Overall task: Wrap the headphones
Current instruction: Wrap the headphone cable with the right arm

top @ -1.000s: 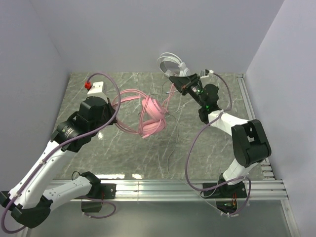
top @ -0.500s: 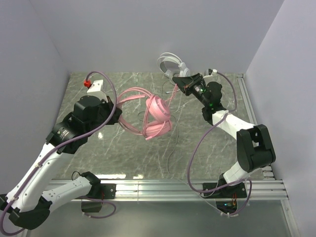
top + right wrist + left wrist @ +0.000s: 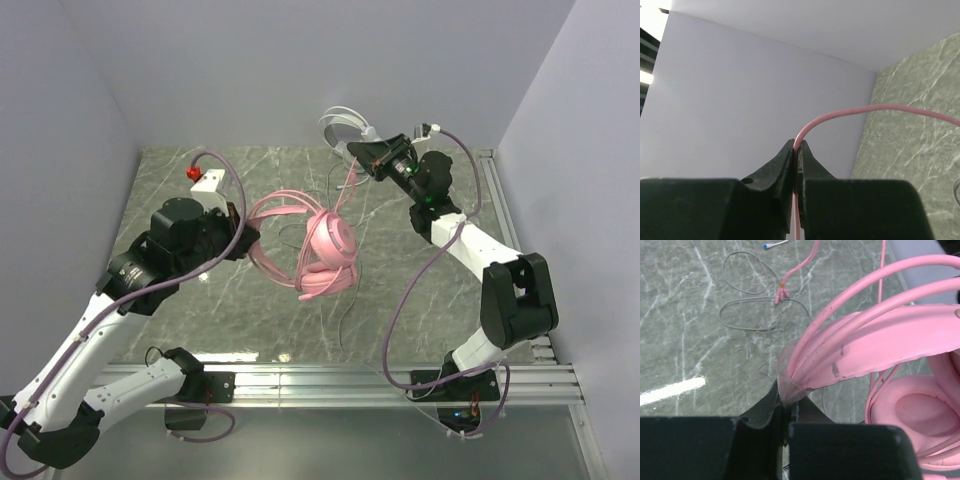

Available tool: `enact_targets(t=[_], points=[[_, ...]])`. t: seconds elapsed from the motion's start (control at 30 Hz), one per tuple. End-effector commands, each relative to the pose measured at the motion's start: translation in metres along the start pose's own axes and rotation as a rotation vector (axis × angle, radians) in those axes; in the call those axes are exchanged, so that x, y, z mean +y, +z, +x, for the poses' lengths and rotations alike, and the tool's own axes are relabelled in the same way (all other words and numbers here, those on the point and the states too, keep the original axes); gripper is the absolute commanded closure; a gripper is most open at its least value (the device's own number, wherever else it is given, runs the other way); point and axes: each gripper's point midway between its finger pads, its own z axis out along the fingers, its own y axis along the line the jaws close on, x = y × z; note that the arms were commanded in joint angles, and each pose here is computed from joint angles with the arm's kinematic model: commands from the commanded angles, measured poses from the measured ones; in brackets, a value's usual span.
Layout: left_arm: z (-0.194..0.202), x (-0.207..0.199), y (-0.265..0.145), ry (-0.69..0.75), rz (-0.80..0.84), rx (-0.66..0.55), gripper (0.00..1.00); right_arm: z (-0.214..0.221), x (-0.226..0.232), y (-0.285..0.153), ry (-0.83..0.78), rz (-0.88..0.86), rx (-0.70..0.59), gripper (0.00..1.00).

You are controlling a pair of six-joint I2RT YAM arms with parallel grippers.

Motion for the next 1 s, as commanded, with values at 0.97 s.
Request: enact_targets(t=[0.97], points=[[-0.037, 0.061, 0.061, 0.242, -0.685, -0.133, 1.0, 0.002, 0.124, -0.049, -0.348, -0.05, -0.059, 0.99]])
